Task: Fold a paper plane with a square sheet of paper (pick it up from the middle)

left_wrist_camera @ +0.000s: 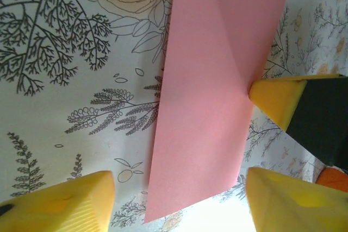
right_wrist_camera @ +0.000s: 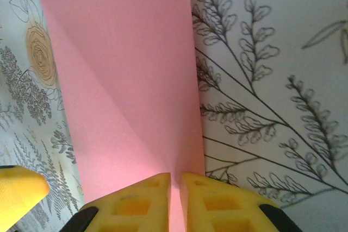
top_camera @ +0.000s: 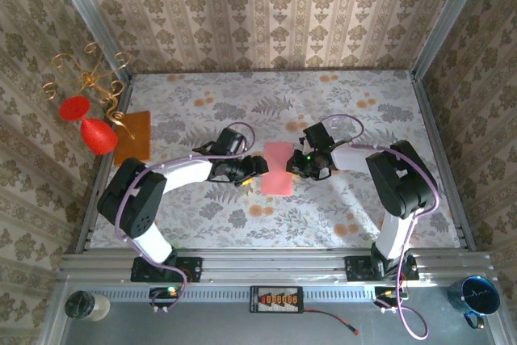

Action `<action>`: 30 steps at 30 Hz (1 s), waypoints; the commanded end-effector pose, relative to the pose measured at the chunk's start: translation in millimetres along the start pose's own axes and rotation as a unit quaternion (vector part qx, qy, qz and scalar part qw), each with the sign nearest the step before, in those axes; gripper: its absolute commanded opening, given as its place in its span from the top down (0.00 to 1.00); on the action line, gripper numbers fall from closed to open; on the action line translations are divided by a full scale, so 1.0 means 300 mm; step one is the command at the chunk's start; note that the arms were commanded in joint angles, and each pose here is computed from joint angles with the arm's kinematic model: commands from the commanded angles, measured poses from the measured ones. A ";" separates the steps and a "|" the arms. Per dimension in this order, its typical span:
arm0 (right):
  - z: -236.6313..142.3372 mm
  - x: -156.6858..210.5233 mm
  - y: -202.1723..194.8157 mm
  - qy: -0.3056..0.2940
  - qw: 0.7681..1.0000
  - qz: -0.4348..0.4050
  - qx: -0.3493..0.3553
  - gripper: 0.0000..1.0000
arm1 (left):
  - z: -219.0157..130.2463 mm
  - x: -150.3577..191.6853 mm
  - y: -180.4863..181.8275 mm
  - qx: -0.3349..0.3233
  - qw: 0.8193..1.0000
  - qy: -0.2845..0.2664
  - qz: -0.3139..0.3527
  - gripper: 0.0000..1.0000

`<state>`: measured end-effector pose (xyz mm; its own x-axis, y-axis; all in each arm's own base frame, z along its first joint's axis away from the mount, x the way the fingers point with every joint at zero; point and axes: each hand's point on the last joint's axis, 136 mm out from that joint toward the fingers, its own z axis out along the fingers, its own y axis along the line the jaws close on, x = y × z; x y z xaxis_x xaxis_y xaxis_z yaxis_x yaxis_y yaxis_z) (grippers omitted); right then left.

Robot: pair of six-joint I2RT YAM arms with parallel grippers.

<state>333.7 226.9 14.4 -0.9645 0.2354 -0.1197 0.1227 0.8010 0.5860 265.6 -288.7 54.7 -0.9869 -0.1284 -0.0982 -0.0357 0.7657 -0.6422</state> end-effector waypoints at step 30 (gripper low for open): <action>0.055 0.038 -0.067 0.031 0.999 -0.002 0.033 0.84 | 0.059 0.099 0.055 -0.005 0.999 0.028 -0.024 0.69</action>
<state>338.0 231.6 13.8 -0.9695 0.2090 -0.1283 0.0937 0.7992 0.5938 242.6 -284.9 30.2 -0.9882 -0.1464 -0.0456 -0.0858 0.7746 -0.6266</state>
